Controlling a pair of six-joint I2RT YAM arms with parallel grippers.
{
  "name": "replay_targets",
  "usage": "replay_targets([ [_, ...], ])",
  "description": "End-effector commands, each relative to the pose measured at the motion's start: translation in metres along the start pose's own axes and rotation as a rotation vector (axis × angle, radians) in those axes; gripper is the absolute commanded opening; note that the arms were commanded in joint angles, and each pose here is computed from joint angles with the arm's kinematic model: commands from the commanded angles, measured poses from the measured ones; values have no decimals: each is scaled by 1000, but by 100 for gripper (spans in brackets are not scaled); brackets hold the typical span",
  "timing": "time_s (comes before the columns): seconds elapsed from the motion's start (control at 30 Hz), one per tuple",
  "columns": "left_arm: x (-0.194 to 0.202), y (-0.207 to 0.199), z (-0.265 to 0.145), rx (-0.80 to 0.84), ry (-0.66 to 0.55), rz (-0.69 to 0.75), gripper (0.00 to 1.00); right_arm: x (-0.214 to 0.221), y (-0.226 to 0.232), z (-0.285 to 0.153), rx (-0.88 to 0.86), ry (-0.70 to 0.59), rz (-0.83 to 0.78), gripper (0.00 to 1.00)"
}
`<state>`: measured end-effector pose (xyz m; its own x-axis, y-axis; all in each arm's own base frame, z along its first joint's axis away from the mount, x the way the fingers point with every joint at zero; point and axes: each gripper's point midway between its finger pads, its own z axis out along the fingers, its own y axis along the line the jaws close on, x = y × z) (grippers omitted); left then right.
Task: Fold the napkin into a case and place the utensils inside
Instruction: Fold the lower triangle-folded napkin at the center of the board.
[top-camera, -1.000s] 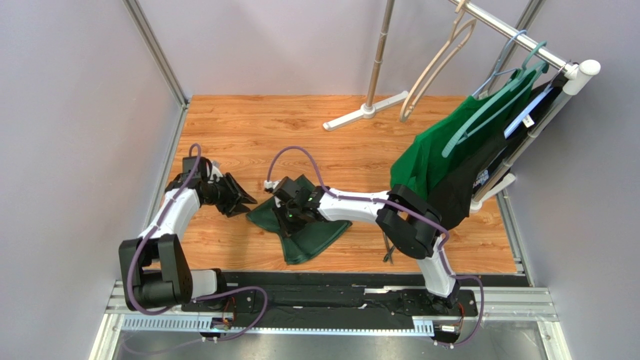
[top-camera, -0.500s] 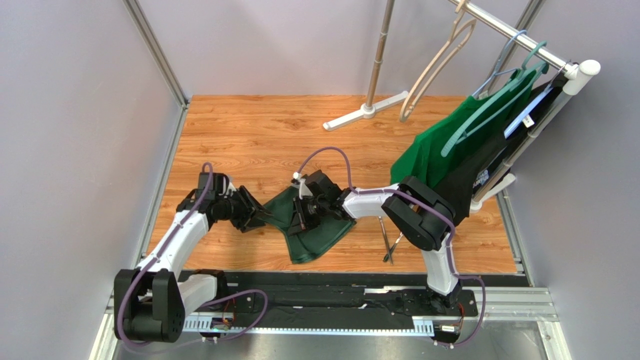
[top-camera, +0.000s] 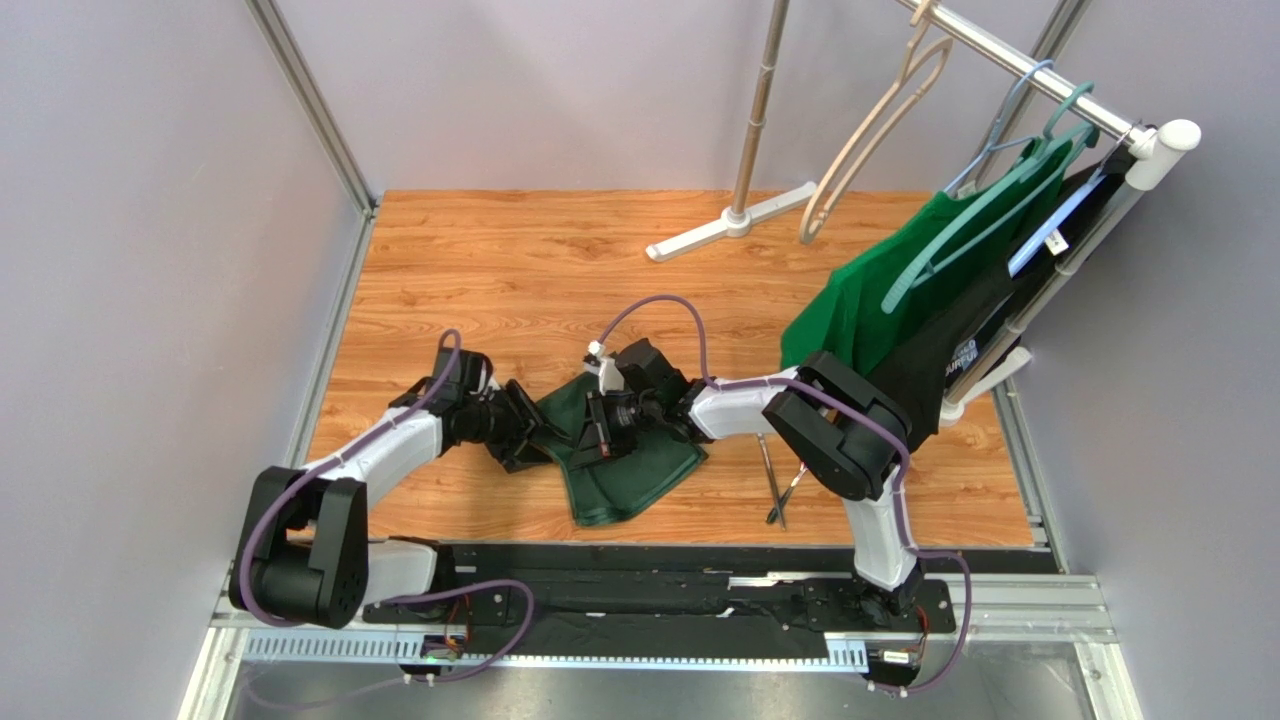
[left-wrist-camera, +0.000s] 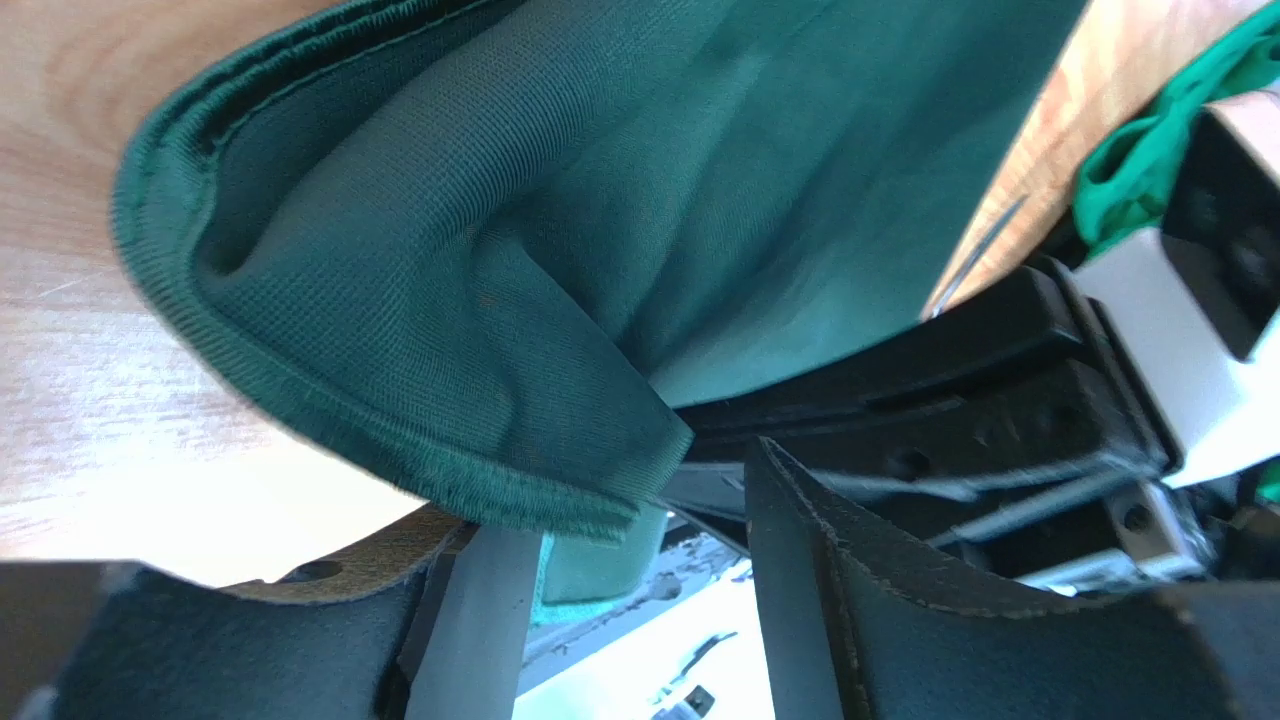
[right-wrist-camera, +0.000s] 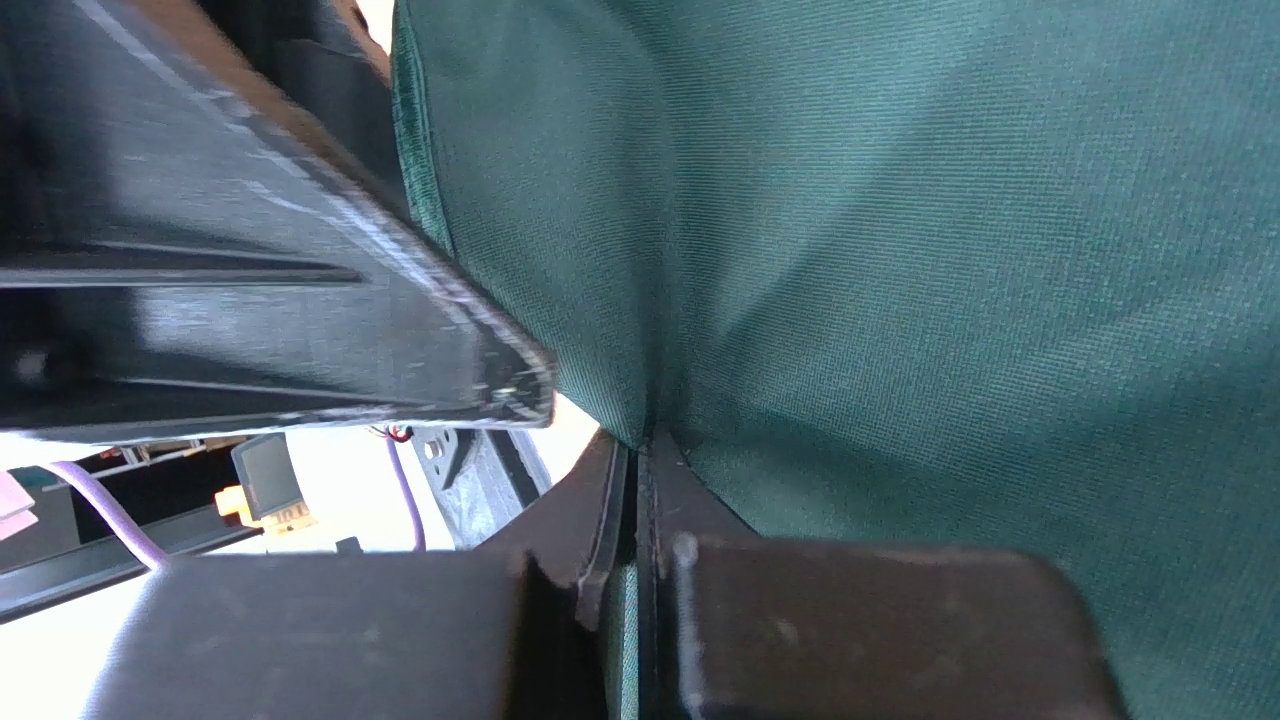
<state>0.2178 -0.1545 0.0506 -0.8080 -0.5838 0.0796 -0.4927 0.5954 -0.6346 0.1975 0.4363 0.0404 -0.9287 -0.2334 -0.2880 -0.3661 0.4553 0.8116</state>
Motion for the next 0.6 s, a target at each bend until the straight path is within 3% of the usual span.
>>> replay_targets([
  [0.0, -16, -19, 0, 30, -70, 23, 57, -11, 15, -4, -61, -32, -25, 0],
  [0.33, -12, -23, 10, -4, -43, 84, 21, -8, 10, -6, -19, -18, -32, 4],
  [0.37, -11, -23, 11, -7, -39, 91, 15, -5, 5, -8, 6, -6, -34, 12],
  [0.43, -11, -21, 11, -22, -37, 98, 10, -10, 4, -12, 33, -16, -44, 18],
  [0.47, -11, -20, 11, -27, -38, 101, 8, -9, 2, -13, 42, -9, -38, 27],
  [0.57, -10, -19, 12, -36, -34, 109, 4, -16, 0, -25, 55, -25, -18, 43],
])
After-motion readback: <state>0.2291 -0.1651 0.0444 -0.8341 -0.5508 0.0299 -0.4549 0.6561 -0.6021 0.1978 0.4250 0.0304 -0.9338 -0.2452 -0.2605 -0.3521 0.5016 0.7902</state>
